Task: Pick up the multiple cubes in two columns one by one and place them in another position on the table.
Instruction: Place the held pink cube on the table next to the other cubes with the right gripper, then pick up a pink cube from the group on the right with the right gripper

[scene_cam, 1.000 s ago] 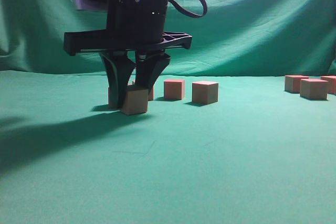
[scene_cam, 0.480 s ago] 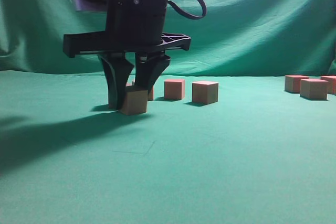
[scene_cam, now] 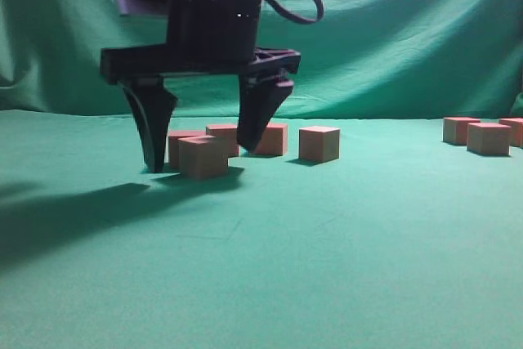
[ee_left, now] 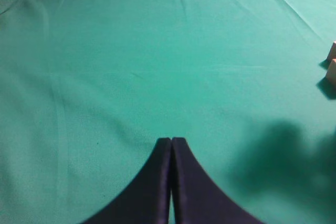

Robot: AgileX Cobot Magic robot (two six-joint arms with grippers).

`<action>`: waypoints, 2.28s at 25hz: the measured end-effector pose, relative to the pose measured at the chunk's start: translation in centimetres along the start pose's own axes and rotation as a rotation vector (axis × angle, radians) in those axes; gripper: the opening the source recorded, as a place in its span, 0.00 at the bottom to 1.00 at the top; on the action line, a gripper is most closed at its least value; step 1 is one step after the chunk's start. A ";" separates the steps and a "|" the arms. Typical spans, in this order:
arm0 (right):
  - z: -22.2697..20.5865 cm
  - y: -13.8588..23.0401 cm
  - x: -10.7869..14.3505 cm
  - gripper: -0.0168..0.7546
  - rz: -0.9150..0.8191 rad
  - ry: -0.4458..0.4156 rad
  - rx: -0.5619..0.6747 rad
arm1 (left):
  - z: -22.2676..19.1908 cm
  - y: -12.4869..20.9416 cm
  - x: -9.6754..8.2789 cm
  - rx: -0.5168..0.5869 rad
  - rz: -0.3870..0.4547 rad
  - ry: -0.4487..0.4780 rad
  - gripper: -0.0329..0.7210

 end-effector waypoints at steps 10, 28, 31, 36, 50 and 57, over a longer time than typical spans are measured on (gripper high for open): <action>8.9 -2.0 -1.3 0.80 -0.036 0.021 0.051 | 0.0 0.0 0.0 0.000 0.000 0.000 0.04; 28.5 1.2 -5.4 0.74 -0.032 0.266 -0.304 | 0.0 0.0 0.0 0.000 0.000 0.000 0.04; 31.5 4.5 -8.1 0.74 -0.151 0.322 -0.340 | 0.0 0.0 0.0 0.000 0.000 0.000 0.04; 31.9 10.7 -13.6 0.74 -0.394 0.435 -0.251 | 0.0 0.0 0.0 0.000 0.000 0.000 0.04; 18.1 20.7 -22.6 0.74 -0.782 0.288 0.082 | 0.0 0.0 0.0 0.000 0.000 0.000 0.04; 11.0 20.5 -24.7 0.74 -0.712 0.232 0.160 | 0.0 0.0 0.0 0.000 0.000 0.000 0.04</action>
Point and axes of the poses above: a point on each arm's last joint axis where the gripper is mounted, z pointing back along that axis away from the gripper, x along the wrist's bending axis when the last joint is at zero, y = z × x, the point moved 1 cm from there along -z, pointing out along that axis toward the gripper, and after that the axes turned 10 degrees about z, right-handed, at the moved point
